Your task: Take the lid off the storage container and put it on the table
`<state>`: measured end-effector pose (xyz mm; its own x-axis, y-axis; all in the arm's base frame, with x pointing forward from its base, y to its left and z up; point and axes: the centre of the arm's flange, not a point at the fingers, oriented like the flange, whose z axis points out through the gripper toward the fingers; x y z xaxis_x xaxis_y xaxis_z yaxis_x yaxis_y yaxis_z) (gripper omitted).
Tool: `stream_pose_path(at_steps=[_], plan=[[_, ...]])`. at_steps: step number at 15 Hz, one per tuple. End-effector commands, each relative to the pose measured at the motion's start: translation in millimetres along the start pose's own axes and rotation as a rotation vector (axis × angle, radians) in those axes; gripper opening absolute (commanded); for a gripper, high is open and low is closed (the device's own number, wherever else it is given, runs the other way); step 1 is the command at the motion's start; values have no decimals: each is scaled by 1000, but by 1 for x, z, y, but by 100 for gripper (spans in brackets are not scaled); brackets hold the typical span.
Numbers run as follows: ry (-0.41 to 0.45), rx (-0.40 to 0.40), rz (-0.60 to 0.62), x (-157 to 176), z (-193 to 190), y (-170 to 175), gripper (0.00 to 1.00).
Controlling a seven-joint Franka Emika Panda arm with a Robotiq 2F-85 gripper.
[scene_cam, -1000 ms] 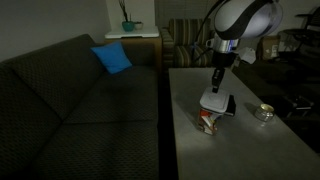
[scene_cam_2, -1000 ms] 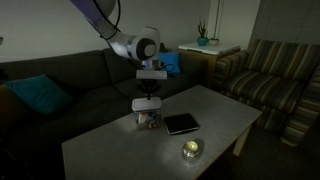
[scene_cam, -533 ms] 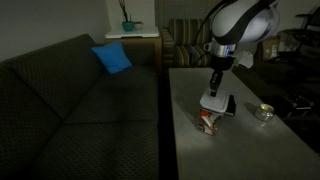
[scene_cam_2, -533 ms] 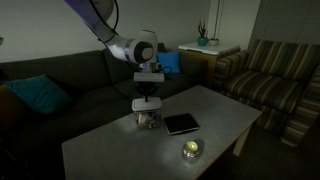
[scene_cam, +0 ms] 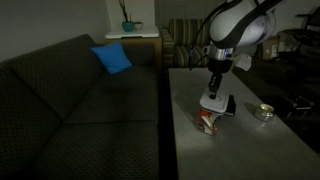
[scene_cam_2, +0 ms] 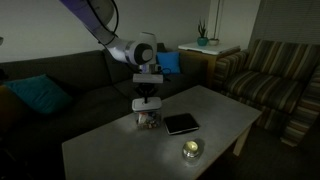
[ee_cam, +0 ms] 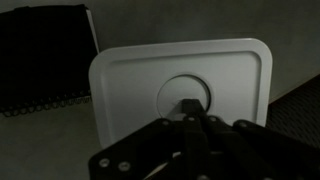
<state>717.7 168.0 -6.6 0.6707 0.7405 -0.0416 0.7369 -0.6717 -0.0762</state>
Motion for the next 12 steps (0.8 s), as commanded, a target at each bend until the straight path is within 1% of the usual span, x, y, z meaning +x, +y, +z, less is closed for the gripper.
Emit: stream_pose_path(at_steps=[1, 3, 4, 8, 12], plan=[[-47, 32, -2, 9, 40, 1, 0], [-61, 65, -4, 7, 50, 0, 0], [-63, 69, -3, 8, 51, 0, 0], [-61, 70, 5, 8, 31, 1, 0], [-75, 74, -29, 9, 11, -4, 0]])
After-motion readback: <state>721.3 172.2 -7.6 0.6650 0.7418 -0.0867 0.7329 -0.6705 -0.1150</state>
